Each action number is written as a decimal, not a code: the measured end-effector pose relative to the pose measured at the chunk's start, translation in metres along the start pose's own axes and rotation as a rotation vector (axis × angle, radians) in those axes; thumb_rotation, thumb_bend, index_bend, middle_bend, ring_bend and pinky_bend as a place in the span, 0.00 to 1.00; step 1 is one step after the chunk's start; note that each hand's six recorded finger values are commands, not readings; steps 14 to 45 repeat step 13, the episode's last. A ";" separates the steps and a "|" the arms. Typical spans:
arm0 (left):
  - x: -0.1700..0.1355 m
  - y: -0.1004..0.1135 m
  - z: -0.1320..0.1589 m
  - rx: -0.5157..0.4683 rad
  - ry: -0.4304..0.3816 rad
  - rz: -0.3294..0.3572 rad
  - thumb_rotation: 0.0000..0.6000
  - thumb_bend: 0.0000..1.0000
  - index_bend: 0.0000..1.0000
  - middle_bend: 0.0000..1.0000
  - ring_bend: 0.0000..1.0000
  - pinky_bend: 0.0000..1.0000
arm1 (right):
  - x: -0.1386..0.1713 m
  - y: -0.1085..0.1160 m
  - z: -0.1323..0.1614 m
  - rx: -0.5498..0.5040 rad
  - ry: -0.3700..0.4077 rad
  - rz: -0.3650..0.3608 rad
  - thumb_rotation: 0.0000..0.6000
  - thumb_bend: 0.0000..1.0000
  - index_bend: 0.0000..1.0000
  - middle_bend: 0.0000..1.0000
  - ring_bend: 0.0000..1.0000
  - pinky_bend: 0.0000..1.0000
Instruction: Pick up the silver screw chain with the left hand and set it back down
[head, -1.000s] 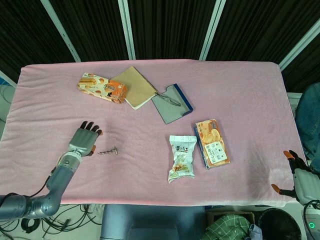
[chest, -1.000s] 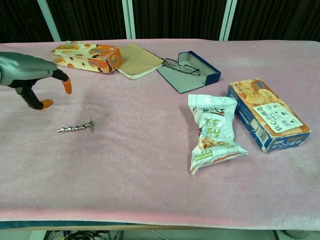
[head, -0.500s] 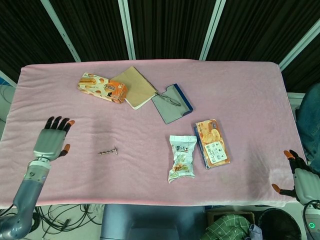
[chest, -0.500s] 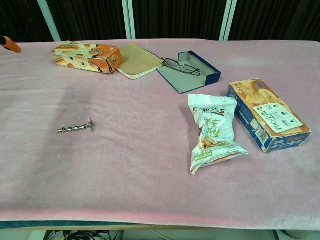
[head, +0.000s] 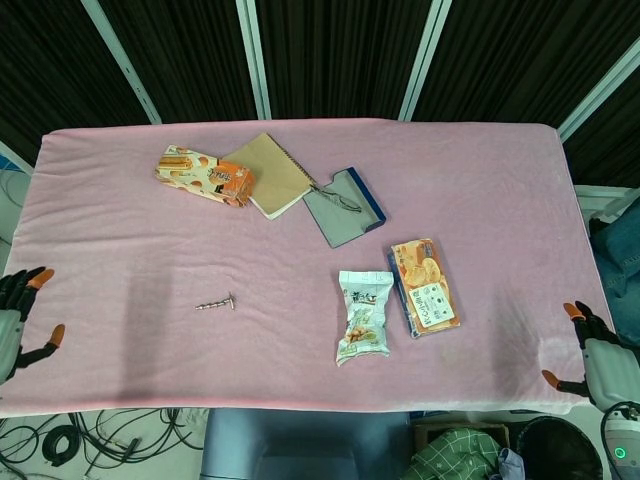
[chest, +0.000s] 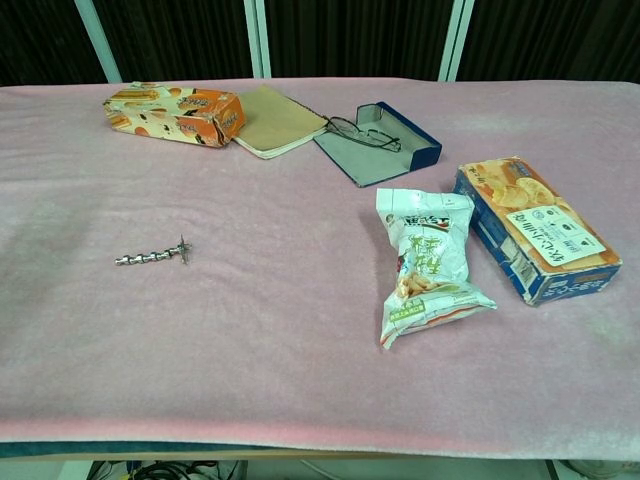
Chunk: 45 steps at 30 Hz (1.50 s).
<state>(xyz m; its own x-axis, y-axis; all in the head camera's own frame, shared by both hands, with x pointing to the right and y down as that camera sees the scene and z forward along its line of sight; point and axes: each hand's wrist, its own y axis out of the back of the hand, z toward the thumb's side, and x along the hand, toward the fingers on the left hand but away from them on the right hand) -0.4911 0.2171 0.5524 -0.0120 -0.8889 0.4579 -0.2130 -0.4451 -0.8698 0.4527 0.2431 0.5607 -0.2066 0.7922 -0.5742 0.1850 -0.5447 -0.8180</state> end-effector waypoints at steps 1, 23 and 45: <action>-0.004 0.000 -0.004 0.005 0.008 -0.003 1.00 0.38 0.11 0.06 0.00 0.00 | 0.000 0.000 0.000 0.003 0.002 -0.001 1.00 0.09 0.00 0.00 0.06 0.18; -0.016 0.009 -0.017 0.052 0.084 -0.022 1.00 0.38 0.11 0.06 0.00 0.00 | 0.001 0.018 0.018 0.049 0.112 -0.146 1.00 0.09 0.00 0.00 0.06 0.18; -0.016 0.009 -0.017 0.052 0.084 -0.022 1.00 0.38 0.11 0.06 0.00 0.00 | 0.001 0.018 0.018 0.049 0.112 -0.146 1.00 0.09 0.00 0.00 0.06 0.18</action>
